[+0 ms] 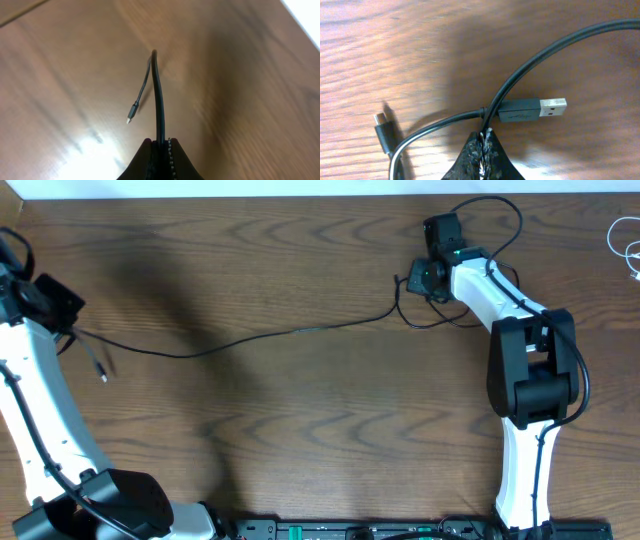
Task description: Untangle cables
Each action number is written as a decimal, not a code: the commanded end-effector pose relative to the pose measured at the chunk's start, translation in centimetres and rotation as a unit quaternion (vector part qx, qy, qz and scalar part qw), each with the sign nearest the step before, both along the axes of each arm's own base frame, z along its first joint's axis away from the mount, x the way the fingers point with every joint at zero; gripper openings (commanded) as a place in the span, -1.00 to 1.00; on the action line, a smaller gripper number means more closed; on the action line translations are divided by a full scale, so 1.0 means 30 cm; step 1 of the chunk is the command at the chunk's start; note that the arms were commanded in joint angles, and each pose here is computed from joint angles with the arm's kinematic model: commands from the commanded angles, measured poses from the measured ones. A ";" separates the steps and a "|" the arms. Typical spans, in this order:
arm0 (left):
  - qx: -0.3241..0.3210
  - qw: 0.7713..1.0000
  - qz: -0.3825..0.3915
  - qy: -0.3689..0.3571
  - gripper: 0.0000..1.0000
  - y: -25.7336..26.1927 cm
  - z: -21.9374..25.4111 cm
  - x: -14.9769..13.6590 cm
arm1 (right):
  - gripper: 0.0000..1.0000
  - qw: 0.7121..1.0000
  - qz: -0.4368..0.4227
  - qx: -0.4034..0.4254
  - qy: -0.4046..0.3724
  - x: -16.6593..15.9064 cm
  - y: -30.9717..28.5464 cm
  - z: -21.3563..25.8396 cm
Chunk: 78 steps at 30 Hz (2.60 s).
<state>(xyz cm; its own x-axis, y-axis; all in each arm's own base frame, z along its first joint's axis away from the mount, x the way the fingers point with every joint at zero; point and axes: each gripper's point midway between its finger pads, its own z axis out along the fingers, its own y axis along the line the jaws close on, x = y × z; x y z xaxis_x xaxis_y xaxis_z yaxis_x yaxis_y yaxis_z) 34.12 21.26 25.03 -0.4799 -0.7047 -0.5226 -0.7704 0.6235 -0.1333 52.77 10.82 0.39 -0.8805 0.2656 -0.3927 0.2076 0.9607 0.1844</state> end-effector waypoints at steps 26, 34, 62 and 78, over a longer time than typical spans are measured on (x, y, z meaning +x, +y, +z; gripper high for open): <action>-0.078 0.898 -0.432 -0.036 -0.85 -0.626 0.036 0.129 | -0.15 0.987 0.139 0.082 0.010 -0.089 0.404 0.156; -0.080 0.894 -0.439 -0.033 -0.85 -0.647 0.032 0.128 | -0.42 0.986 0.164 -0.009 0.001 -0.111 0.395 0.096; -0.085 0.895 -0.438 -0.027 -0.84 -0.650 0.027 0.118 | -0.78 0.988 0.143 -0.041 0.040 -0.157 0.347 -0.095; -0.092 0.899 -0.428 -0.028 -0.85 -0.650 0.027 0.119 | -0.98 0.986 0.151 -0.063 -0.029 -0.132 0.274 0.357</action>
<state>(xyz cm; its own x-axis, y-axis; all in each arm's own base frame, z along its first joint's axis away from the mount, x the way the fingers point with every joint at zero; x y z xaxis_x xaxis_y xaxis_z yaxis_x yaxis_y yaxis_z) 37.86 2.12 24.83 -0.8751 -0.1610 -0.4564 -0.0164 0.9523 -0.3046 47.11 19.74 2.47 -0.9467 -0.0719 -0.3139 -0.0921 0.9945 0.0500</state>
